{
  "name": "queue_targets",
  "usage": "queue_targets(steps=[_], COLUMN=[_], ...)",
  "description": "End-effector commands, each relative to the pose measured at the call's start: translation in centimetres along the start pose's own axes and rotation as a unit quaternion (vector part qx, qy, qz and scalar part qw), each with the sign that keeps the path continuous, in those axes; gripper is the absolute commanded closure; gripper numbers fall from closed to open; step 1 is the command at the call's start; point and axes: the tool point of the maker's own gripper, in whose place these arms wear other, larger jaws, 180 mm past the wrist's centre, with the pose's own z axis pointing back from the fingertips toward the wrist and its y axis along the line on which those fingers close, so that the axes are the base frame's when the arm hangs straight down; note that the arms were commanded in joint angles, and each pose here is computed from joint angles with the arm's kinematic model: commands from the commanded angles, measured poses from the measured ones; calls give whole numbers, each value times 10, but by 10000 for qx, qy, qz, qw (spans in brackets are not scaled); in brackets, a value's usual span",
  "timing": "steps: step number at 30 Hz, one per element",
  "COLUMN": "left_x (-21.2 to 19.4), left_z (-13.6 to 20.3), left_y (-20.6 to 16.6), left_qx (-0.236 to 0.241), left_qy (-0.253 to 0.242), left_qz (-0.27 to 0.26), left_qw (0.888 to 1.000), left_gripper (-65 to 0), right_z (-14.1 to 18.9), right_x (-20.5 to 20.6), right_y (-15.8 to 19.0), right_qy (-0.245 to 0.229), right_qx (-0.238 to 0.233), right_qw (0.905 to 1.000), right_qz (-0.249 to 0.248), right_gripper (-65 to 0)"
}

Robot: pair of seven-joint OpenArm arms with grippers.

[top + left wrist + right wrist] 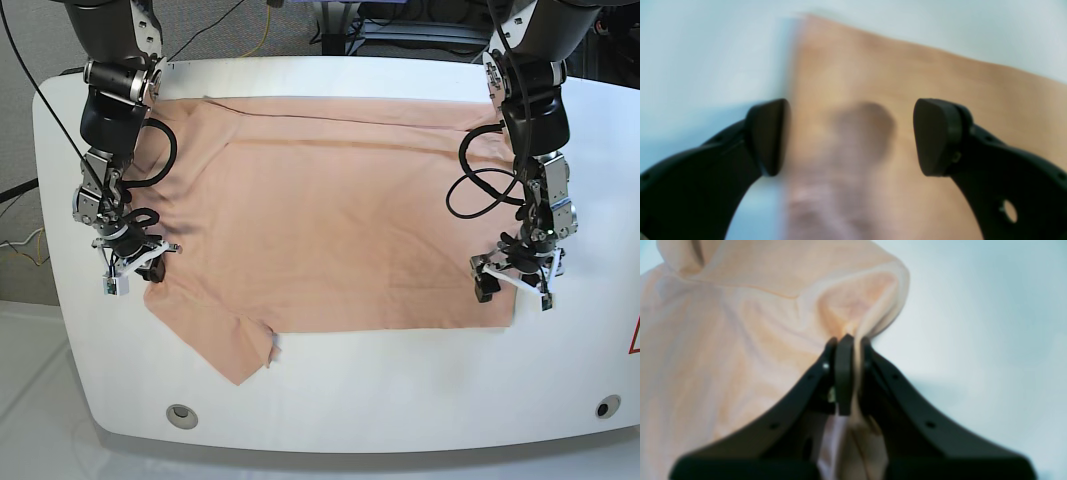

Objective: Fold the T-shirt properly
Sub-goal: 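Move the left gripper along the shirt's side toward the hem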

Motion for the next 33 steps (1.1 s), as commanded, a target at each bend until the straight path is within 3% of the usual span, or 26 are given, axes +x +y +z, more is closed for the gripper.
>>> queue_targets(steps=[1,14,25,33], left_x=[33,42,34,-8], left_z=[3,7,0,-12], left_y=[7,23,-5,-3], left_qx=[11,139,-84,-66], left_qy=[-370,-412,-586,-193], left_qz=[-81,-175,1,294], left_qw=[9993,9989,9982,9994], left_gripper=[-545,-545,-545,-545], right_z=[2,2,2,7], right_x=[-10,-10,-9,-12], right_y=[-8,-8,-8,-9], right_qy=[353,353,349,324], right_qx=[-113,-113,-112,-142], right_qw=[9992,9992,9992,9992], right_qz=[140,140,134,210], right_gripper=[-8,-8,-8,-8])
